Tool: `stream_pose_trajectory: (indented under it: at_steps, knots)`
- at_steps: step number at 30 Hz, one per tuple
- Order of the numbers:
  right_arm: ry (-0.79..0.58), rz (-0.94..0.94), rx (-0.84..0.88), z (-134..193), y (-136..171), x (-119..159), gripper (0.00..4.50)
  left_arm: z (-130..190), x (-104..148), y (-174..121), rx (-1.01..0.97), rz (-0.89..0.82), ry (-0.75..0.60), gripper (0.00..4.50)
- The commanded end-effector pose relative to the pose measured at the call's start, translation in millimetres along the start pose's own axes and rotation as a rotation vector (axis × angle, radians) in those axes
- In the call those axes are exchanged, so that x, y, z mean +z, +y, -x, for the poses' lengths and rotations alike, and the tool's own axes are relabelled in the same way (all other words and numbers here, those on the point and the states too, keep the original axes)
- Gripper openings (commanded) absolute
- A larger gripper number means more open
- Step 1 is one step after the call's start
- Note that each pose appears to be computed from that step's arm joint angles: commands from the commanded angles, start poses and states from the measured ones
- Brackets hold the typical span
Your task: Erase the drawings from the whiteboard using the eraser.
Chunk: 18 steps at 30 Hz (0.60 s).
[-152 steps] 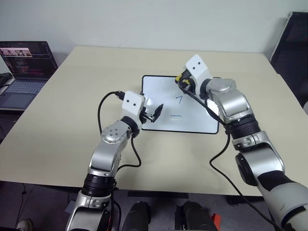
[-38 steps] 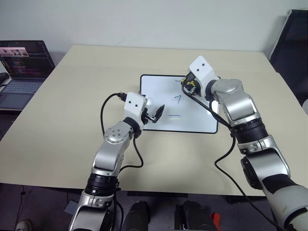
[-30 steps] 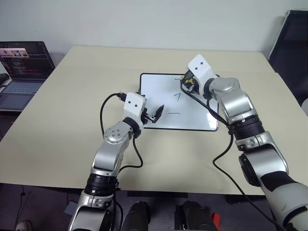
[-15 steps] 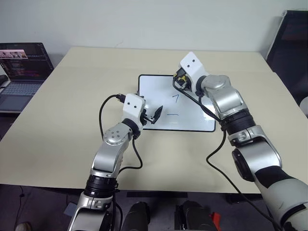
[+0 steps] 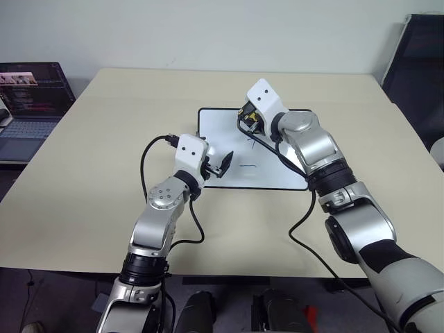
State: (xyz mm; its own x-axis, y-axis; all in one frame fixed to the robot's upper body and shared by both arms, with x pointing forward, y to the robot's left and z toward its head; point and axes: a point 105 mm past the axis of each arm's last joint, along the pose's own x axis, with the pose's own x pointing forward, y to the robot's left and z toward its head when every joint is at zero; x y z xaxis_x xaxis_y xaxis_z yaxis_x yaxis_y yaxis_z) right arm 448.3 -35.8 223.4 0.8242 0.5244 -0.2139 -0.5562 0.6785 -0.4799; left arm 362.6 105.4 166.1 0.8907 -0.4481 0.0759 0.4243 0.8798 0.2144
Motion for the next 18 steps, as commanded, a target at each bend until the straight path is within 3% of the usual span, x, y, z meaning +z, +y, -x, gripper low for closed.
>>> stream_pose_trajectory:
  at_steps: [1, 9, 13, 18]
  knots:
    - [-0.004, 0.01, -0.008, 4, -6, -1, 0.99, 5, 13, 6, 0.029, -0.021, -0.046, 4.5]
    - [0.101, -0.022, -0.105, 20, -44, -38, 0.99, -1, 13, 1, 0.006, -0.014, -0.05, 4.5]
    - [0.179, -0.133, -0.066, 29, -44, -58, 0.99, -5, 14, -1, -0.008, -0.013, -0.056, 4.5]
    - [0.203, -0.171, -0.057, 37, -43, -63, 0.99, -7, 14, -2, -0.015, -0.012, -0.058, 4.5]
